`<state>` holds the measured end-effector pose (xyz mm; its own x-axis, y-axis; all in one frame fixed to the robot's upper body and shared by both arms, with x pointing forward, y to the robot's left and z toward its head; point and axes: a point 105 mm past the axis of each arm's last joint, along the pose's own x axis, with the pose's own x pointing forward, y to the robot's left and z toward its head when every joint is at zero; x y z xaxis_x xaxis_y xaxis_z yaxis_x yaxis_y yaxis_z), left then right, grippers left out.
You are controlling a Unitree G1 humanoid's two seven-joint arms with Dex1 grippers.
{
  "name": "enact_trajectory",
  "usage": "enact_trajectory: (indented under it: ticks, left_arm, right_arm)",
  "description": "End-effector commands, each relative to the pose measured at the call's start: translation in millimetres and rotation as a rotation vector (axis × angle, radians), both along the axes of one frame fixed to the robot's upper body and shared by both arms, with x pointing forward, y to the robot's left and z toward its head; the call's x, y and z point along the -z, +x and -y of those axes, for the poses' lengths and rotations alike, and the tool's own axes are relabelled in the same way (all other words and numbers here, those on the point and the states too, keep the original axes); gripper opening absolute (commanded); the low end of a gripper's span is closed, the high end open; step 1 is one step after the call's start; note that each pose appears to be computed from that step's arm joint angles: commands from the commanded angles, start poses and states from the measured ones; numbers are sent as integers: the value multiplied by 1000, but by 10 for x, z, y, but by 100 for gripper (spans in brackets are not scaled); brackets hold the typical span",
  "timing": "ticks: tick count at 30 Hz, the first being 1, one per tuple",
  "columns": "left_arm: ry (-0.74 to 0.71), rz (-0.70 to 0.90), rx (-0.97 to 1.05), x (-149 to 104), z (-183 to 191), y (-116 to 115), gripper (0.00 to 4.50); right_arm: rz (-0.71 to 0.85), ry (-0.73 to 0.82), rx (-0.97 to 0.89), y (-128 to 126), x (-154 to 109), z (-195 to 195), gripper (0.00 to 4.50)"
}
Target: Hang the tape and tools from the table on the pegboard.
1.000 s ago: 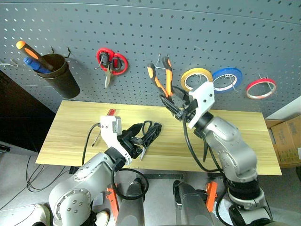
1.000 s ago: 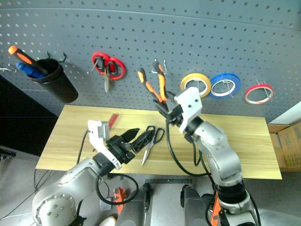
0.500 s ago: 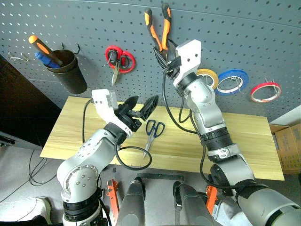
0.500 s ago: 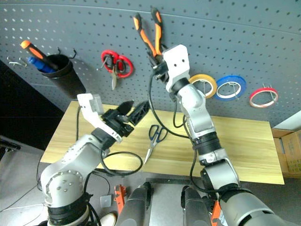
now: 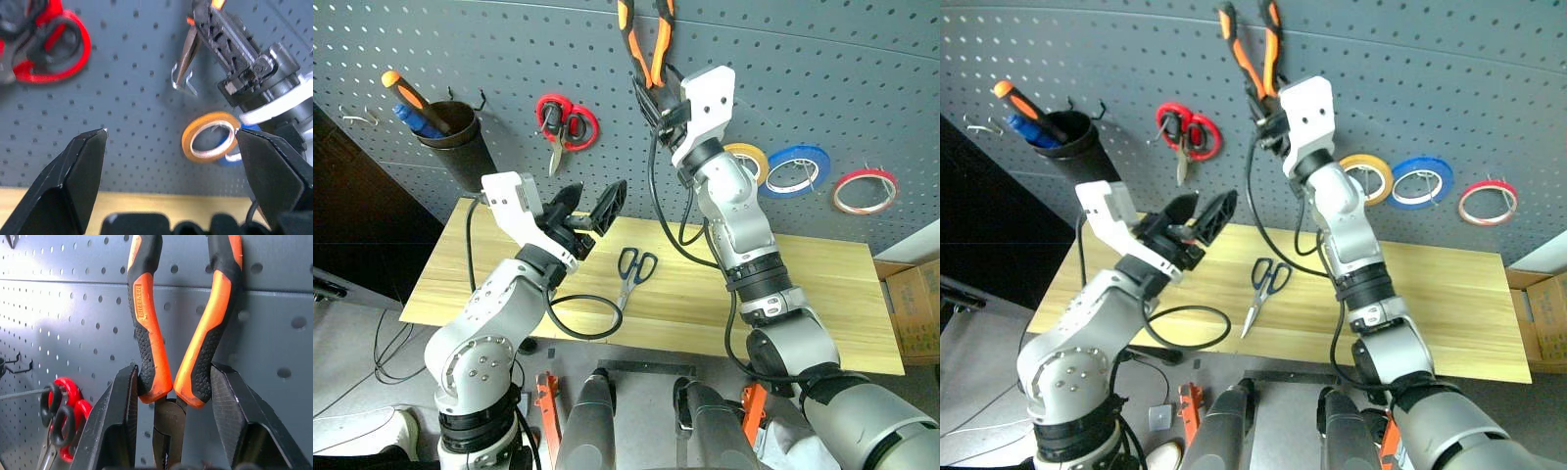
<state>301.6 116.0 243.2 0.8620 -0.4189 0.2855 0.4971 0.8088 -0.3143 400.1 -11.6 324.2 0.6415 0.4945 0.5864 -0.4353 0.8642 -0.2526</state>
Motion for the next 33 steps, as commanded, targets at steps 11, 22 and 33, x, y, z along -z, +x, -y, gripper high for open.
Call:
enact_trajectory:
  ticks: [11, 22, 33]
  left_arm:
    - [14, 23, 19, -21, 54, -5, 450]
    - [19, 7, 23, -5, 42, -50, 450]
    - [18, -3, 32, 16, 51, -34, 450]
  right_arm:
    - [148, 51, 107, -18, -242, 195, 172]
    - [-6, 34, 187, 218, 436, 284, 172]
    - [-178, -70, 238, 335, 993, 387, 288]
